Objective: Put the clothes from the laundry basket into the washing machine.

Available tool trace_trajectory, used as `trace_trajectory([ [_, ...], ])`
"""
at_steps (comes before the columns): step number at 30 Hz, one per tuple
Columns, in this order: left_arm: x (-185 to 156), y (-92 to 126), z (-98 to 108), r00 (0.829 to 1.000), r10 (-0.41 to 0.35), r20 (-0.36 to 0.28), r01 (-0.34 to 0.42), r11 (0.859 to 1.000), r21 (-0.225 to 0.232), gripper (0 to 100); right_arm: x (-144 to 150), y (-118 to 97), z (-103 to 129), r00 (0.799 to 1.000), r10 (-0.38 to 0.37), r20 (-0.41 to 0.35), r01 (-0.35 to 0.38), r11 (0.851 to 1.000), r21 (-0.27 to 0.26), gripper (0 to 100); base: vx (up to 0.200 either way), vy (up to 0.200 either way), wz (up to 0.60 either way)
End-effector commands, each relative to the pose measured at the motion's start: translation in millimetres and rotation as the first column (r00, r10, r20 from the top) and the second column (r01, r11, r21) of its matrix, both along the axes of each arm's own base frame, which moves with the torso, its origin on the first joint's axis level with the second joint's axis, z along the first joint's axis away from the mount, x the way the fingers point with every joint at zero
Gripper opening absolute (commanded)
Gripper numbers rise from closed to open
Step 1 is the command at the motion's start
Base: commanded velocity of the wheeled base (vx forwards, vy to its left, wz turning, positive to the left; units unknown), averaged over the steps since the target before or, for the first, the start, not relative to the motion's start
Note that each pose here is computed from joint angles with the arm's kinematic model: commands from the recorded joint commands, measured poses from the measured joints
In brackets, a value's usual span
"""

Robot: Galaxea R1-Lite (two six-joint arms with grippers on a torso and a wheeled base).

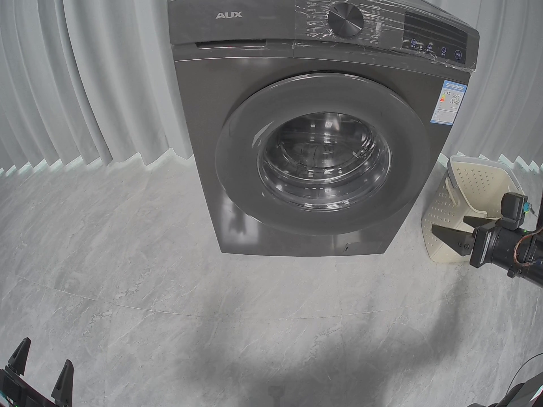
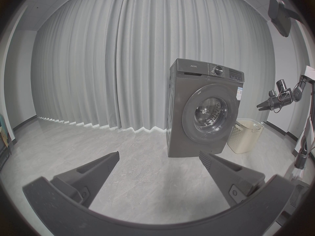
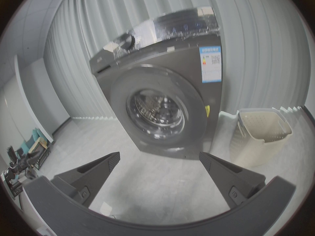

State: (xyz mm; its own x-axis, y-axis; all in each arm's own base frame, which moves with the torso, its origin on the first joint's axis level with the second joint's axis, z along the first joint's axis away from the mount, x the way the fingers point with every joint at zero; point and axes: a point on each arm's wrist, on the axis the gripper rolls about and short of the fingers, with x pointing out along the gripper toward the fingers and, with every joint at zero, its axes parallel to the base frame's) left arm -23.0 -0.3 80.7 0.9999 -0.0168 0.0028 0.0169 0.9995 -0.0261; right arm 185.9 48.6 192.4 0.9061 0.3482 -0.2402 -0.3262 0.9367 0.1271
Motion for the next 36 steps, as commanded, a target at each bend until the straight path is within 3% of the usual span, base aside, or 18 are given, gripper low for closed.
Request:
trace_trajectory([
  [1, 0.2, 0.0, -5.1, 1.0, 0.0, -0.001, 0.0, 1.0, -0.001, 100, -0.1, 19.5, -5.6, 0.997, 0.072, 0.024, -0.073, 0.995, 0.06, 100, 0.0, -0.2, 0.0],
  [6, 0.1, 0.0, -4.7, 1.0, 0.0, 0.0, 0.0, 1.0, 0.0, 100, 0.4, 22.8, -11.9, 0.997, 0.08, 0.007, -0.08, 0.995, 0.062, 100, 0.0, -0.16, 0.0],
  [10, 0.1, 0.0, -4.8, 1.0, -0.002, -0.001, 0.002, 1.0, 0.0, 100, -10.8, 31.7, -22.9, 0.989, 0.147, -0.031, -0.146, 0.988, 0.054, 100, 0.0, 0.0, 0.0],
  [14, 0.1, 0.0, -4.7, 1.0, -0.002, 0.0, 0.002, 1.0, -0.003, 100, -13.7, 39.9, -23.0, 0.98, 0.196, -0.019, -0.194, 0.979, 0.059, 100, 0.0, 0.0, 0.0],
  [17, 0.1, 0.0, -4.7, 1.0, -0.002, 0.0, 0.002, 1.0, 0.0, 100, -12.2, 43.4, -20.8, 0.977, 0.211, 0.018, -0.212, 0.975, 0.068, 100, 0.2, 0.0, 0.0],
  [26, 0.1, 0.0, -4.7, 1.0, -0.002, 0.0, 0.002, 1.0, -0.003, 100, -3.7, 47.8, -28.5, 0.977, 0.212, 0.015, -0.212, 0.975, 0.064, 100, 0.2, 0.0, 0.0],
  [36, 0.1, 0.0, -4.7, 1.0, -0.002, 0.0, 0.002, 1.0, -0.001, 100, 16.0, 57.8, -30.0, 0.976, 0.207, 0.07, -0.212, 0.974, 0.076, 100, 0.18, 0.0, 0.0],
])
